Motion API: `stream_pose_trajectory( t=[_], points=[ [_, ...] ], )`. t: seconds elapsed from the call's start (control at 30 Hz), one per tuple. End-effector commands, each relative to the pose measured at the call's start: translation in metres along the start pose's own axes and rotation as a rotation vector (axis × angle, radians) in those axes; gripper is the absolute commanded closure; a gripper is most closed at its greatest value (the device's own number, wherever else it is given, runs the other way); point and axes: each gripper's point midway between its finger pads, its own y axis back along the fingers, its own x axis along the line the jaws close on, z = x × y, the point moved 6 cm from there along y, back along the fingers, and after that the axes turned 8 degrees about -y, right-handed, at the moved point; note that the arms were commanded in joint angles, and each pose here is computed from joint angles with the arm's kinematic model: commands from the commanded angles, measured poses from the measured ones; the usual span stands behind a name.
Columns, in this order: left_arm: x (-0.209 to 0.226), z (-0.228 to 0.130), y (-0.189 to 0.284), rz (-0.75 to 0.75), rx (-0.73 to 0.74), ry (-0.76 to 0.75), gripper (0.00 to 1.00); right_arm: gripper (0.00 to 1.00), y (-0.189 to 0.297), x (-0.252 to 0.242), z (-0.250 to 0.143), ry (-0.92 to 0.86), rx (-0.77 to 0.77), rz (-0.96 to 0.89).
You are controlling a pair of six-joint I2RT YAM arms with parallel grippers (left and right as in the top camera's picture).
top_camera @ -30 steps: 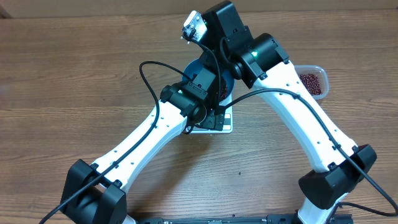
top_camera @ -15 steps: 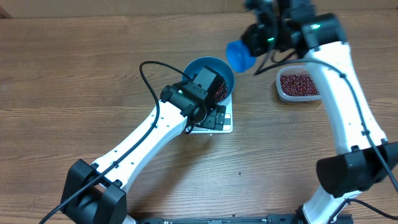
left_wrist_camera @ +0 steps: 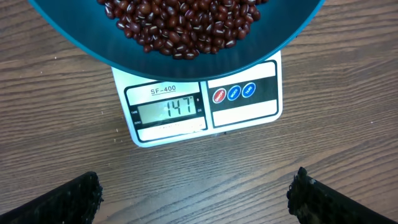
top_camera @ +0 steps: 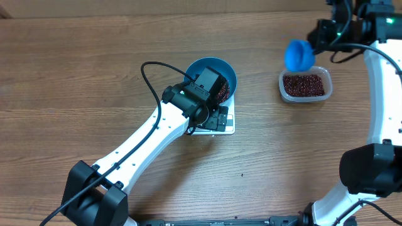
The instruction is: Scoop item into bowl and weigh 150g on scale
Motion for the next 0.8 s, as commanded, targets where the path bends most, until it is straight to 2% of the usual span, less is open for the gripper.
stream_pose_trajectory(
  t=[0.0, 0.43, 0.77],
  points=[
    [-0.001, 0.001, -0.002, -0.006, 0.004, -0.017, 0.0, 0.96, 0.0, -0.02, -0.007, -0.026, 0.004, -0.1],
    [-0.001, 0.001, -0.002, -0.006, 0.004, -0.017, 0.0, 0.96, -0.05, -0.04, -0.029, 0.033, 0.04, -0.139],
    [-0.001, 0.001, -0.002, -0.006, 0.004, -0.017, 0.0, 0.96, -0.053, -0.045, -0.03, 0.037, 0.034, -0.19]
  ],
)
